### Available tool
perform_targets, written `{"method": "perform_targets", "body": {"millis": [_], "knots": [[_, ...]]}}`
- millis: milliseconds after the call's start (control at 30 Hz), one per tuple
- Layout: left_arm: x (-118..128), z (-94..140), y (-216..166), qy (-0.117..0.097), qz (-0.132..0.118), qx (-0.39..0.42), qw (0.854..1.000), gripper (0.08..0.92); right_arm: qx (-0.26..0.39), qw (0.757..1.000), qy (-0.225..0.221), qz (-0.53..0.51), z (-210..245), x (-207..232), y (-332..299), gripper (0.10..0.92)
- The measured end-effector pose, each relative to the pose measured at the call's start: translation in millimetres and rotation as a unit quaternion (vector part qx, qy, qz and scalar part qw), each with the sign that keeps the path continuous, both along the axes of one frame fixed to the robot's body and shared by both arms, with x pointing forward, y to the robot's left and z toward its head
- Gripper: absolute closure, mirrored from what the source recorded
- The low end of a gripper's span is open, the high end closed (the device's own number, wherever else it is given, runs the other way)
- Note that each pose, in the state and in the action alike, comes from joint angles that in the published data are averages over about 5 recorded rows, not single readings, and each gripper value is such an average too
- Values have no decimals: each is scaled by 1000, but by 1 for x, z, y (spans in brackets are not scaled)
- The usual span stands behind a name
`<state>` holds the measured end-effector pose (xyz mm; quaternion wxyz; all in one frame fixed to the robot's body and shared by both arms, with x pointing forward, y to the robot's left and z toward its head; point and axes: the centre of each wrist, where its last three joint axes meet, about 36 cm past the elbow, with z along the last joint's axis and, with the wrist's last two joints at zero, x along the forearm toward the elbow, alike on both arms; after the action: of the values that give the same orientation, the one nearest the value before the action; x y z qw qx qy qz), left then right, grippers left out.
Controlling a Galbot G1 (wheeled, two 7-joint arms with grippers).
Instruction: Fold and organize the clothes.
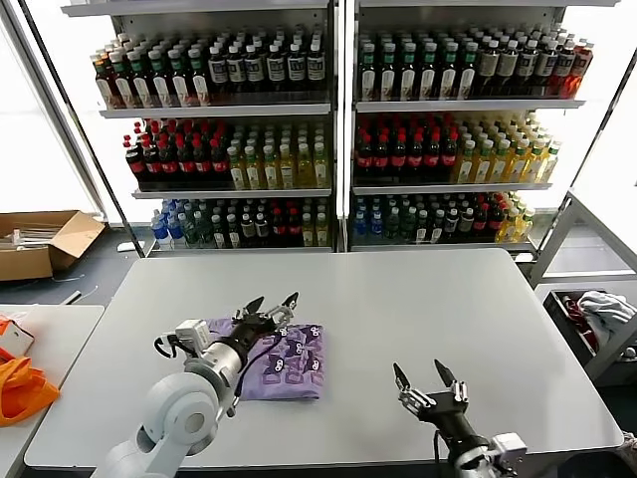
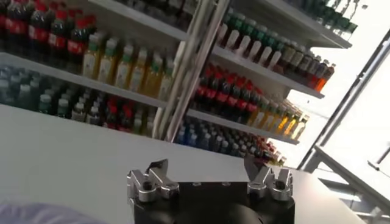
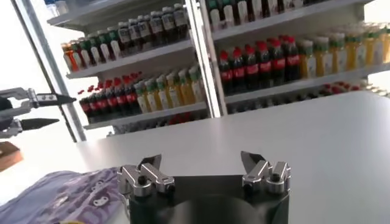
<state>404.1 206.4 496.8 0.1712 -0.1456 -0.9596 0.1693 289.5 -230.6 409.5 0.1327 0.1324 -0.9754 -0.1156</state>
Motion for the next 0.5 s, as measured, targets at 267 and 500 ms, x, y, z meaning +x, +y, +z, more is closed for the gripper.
{"method": "perform_targets", "body": {"millis": [267,500], "knots": [[-17,21,32,-41,34,10,999,177,31,995,53,83,-16,52,57,200],[-30,28,45,-55,51,11,997,177,39,986,95,128,-30,73,86,307]]}}
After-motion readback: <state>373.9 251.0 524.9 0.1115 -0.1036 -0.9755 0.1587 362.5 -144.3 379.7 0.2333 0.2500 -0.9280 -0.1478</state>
